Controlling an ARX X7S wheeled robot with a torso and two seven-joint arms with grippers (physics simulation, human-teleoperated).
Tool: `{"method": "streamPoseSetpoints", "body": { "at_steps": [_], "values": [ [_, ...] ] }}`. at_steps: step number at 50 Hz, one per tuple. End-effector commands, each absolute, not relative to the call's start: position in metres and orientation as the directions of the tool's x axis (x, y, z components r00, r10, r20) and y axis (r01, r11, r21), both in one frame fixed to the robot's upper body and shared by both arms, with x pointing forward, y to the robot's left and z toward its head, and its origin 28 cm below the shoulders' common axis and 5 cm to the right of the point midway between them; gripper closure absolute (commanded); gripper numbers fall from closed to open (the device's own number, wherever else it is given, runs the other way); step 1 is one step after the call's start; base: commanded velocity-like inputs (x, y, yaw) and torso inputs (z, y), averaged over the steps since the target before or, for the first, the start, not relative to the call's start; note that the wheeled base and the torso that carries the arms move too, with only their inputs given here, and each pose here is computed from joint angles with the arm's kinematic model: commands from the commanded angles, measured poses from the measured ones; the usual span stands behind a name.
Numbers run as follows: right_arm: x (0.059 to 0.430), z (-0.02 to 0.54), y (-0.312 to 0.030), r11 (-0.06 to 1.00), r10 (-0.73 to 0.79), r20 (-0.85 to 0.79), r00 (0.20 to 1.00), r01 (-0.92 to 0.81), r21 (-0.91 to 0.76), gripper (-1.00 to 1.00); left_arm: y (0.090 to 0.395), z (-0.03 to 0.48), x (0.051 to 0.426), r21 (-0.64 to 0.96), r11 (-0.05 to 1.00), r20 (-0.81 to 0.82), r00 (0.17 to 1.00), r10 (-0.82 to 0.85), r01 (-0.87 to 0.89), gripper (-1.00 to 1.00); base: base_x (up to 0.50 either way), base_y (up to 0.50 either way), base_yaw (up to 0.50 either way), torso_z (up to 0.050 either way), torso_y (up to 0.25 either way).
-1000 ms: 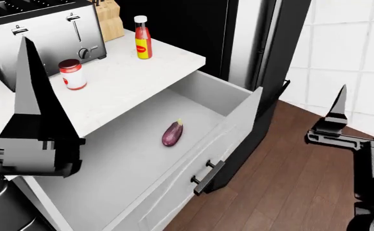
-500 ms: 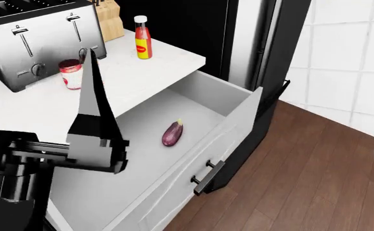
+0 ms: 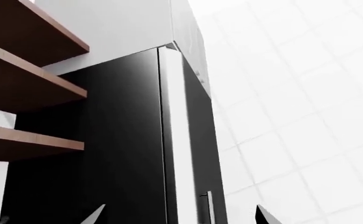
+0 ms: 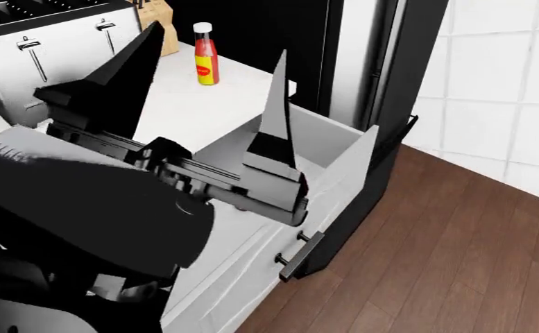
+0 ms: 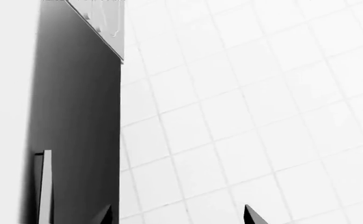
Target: Close the right drawer.
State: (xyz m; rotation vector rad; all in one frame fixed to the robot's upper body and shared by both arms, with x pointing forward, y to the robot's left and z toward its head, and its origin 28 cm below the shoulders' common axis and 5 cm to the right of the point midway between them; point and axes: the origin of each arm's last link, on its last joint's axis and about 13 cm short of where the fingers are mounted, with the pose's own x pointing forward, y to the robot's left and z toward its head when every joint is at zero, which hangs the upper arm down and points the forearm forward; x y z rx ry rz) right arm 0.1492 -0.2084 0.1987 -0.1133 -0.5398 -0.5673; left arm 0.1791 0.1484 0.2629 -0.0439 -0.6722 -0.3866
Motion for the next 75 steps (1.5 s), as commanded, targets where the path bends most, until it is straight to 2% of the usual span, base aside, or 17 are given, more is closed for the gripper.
{"method": "streamPoseSetpoints", "body": {
  "at_steps": [1,20,26,41,54,75],
  "values": [
    [0.145,0.198,-0.212,0.835,-0.490,0.520,0.699,0.547,0.052,-1.00,0.131,0.266,0.191,0.064,0.885,0.588,0.699,-0.406,0.461,-1.00,0.00,0.00,0.00,0.000,0.000],
    [0.142,0.201,-0.209,0.836,-0.492,0.521,0.697,0.545,0.060,-1.00,0.098,0.257,0.218,-0.019,0.779,0.446,0.703,-0.555,0.627,-1.00,0.00,0.00,0.00,0.000,0.000],
    [0.145,0.201,-0.208,0.841,-0.487,0.517,0.705,0.538,0.058,-1.00,0.089,0.237,0.233,-0.034,0.728,0.326,0.696,-0.640,0.685,-1.00,0.00,0.00,0.00,0.000,0.000],
    [0.147,0.198,-0.210,0.846,-0.481,0.519,0.707,0.530,0.063,-1.00,0.073,0.201,0.198,-0.057,0.590,0.173,0.590,-0.789,0.806,-1.00,0.00,0.00,0.00,0.000,0.000],
    [0.147,0.197,-0.210,0.846,-0.480,0.519,0.707,0.529,0.061,-1.00,0.066,0.177,0.176,-0.125,0.527,0.117,0.540,-0.834,0.841,-1.00,0.00,0.00,0.00,0.000,0.000],
    [0.147,0.199,-0.207,0.846,-0.479,0.514,0.711,0.530,0.055,-1.00,0.068,0.141,0.172,-0.231,0.554,0.095,0.586,-0.805,0.800,-1.00,0.00,0.00,0.00,0.000,0.000]
  ]
}}
